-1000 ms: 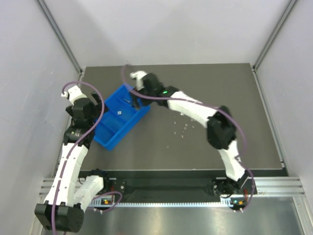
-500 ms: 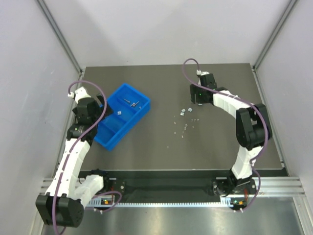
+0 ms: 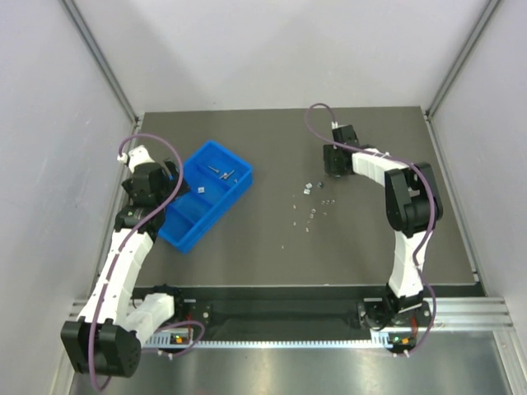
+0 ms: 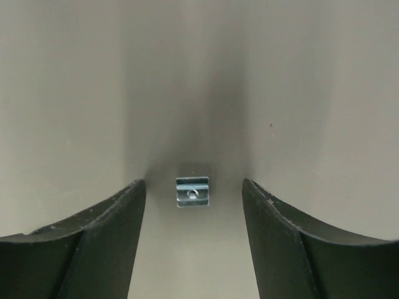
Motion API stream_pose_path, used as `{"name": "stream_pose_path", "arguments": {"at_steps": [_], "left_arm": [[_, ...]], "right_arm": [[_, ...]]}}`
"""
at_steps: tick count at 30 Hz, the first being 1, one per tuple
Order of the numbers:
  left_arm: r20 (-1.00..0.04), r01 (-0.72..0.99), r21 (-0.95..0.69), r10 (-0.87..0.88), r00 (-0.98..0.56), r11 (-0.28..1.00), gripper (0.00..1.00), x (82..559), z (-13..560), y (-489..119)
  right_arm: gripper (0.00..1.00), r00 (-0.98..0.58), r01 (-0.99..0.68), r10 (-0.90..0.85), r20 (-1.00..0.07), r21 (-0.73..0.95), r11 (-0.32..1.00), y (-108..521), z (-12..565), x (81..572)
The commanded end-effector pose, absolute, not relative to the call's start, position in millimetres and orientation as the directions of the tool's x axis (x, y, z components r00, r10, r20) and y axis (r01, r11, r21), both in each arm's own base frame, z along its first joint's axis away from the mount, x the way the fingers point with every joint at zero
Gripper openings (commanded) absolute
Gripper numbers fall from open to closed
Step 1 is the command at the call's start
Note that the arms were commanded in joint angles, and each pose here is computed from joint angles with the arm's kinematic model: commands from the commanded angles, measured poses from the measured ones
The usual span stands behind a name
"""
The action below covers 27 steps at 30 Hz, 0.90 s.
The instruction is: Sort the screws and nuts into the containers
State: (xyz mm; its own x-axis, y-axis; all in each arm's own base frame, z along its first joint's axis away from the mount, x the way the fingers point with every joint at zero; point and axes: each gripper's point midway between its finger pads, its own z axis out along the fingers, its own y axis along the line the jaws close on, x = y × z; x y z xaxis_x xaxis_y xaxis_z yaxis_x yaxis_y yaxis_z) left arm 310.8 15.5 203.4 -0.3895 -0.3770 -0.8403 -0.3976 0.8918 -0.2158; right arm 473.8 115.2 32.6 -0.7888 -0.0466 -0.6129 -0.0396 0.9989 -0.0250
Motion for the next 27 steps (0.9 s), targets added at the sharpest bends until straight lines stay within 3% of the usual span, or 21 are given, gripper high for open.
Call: {"name": "stream_pose_path", "arguments": {"at_steps": [1,5,10,13,18,20,27], "left_arm": [[-0.87,-0.399,-0.219,-0.363,-0.334,0.89,0.99,317.9,223.6,20.7],[-0.87,-0.399,-0.219,-0.363,-0.334,0.89,0.99,318.5,222.3,20.6],[-0.869,-0.4,-0.217,-0.363,-0.337,0.89,0.99,317.6,221.9,20.7],[-0.873,-0.403,-0.221,-0.364,-0.324,0.888,0.99,315.7,224.3,21.8],[-0.877,-0.395,-0.229,-0.365,-0.312,0.89,0.99,314.8,228.5,21.2],[-0.877,-0.394,-0.23,-0.365,-0.312,0.89,0.99,313.9,229.1,21.0],[-0.877,-0.369,-0.265,-0.382,-0.293,0.891,0.99,311.1,240.4,15.9]], "right_arm": [[0.63,-0.773,-0.014,-0.038,-0.633,-0.043,0.999,113.6,42.7,483.9],[0.57,-0.776,-0.016,-0.037,-0.63,-0.039,0.999,112.4,41.8,483.4],[0.41,-0.79,-0.018,-0.039,-0.611,-0.041,0.999,112.2,37.1,482.8],[0.37,-0.795,-0.021,-0.039,-0.605,-0.037,0.999,112.4,36.3,481.3],[0.14,-0.793,-0.027,-0.052,-0.607,-0.051,0.998,111.9,38.8,484.2],[0.07,-0.789,-0.034,-0.055,-0.612,-0.046,0.998,114.4,49.1,481.9],[0.05,-0.62,-0.227,-0.078,-0.781,0.083,0.97,216.1,172.4,474.9]]}}
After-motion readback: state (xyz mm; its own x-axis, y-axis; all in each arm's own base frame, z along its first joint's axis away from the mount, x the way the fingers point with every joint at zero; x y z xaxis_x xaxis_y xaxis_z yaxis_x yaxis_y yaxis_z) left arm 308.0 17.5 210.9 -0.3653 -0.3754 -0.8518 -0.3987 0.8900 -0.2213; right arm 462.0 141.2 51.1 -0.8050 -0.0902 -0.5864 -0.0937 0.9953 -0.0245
